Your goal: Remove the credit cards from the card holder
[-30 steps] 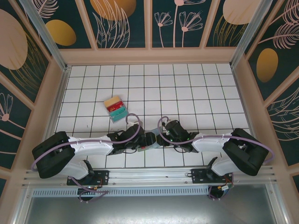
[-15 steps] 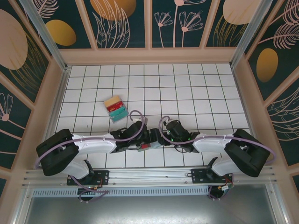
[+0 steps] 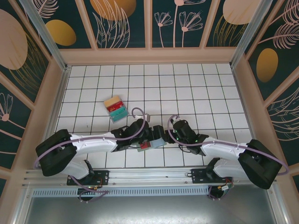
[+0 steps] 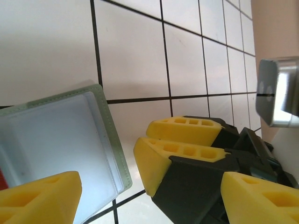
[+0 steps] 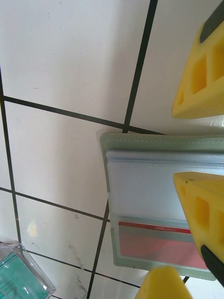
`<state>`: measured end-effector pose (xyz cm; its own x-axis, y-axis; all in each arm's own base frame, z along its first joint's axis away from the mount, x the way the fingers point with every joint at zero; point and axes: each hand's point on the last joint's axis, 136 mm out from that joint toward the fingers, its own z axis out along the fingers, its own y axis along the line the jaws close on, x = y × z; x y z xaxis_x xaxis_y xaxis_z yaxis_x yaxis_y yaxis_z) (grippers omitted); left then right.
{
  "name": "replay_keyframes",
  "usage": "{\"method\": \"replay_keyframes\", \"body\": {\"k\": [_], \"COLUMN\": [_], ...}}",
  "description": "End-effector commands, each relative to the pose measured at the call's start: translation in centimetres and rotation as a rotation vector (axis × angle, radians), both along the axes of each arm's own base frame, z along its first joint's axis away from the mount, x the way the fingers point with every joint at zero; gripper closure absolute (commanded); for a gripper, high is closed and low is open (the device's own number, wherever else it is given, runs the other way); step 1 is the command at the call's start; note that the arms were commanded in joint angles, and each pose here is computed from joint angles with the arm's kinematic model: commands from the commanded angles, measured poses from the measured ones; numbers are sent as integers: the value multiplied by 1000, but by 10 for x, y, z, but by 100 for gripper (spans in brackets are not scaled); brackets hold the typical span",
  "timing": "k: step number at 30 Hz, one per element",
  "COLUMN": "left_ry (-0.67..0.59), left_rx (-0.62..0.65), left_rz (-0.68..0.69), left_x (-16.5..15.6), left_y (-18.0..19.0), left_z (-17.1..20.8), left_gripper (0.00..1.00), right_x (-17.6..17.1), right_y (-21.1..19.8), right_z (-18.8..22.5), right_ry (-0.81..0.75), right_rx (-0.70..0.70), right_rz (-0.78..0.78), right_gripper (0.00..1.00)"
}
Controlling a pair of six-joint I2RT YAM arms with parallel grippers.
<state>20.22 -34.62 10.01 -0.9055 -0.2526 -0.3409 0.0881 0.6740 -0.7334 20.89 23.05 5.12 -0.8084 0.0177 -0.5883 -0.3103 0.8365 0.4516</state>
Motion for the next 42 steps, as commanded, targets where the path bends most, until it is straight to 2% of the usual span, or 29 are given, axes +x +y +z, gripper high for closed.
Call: {"method": "replay_keyframes", "body": {"k": [1,5,7,12,13,15,17,19,23,31,42], "left_ry": [-16,-16,-19,-28,-28,-27,-27,-22,-2,24,51], "left_rx": [25,67,92,110,112,119,127,139,184,250,260], "left_rz": [26,73,118,188,192,195,190,186,182,175,145], "left_x": [-4,-7,-9,-13,-15,-16,-17,-17,-19,-21,-24], "left_y": [16,39,56,87,90,94,95,95,98,102,94], "left_z": [-2,-8,-12,-22,-24,-28,-31,-36,-49,-69,-81], "left_gripper": [22,27,46,66,69,81,83,94,100,100,97], "right_x": [2,1,-3,-14,-16,-18,-20,-22,-25,-30,-31], "right_y": [1,4,10,31,36,44,52,61,73,87,88], "right_z": [7,13,18,29,32,34,36,36,29,15,10], "right_ry": [-14,-33,-38,-14,-8,3,20,45,85,139,150], "right_rx": [36,62,94,161,167,167,177,181,172,165,153], "right_rz": [-11,10,45,129,145,161,185,206,234,256,256], "right_gripper": [64,64,64,64,64,64,64,65,68,69,69]}}
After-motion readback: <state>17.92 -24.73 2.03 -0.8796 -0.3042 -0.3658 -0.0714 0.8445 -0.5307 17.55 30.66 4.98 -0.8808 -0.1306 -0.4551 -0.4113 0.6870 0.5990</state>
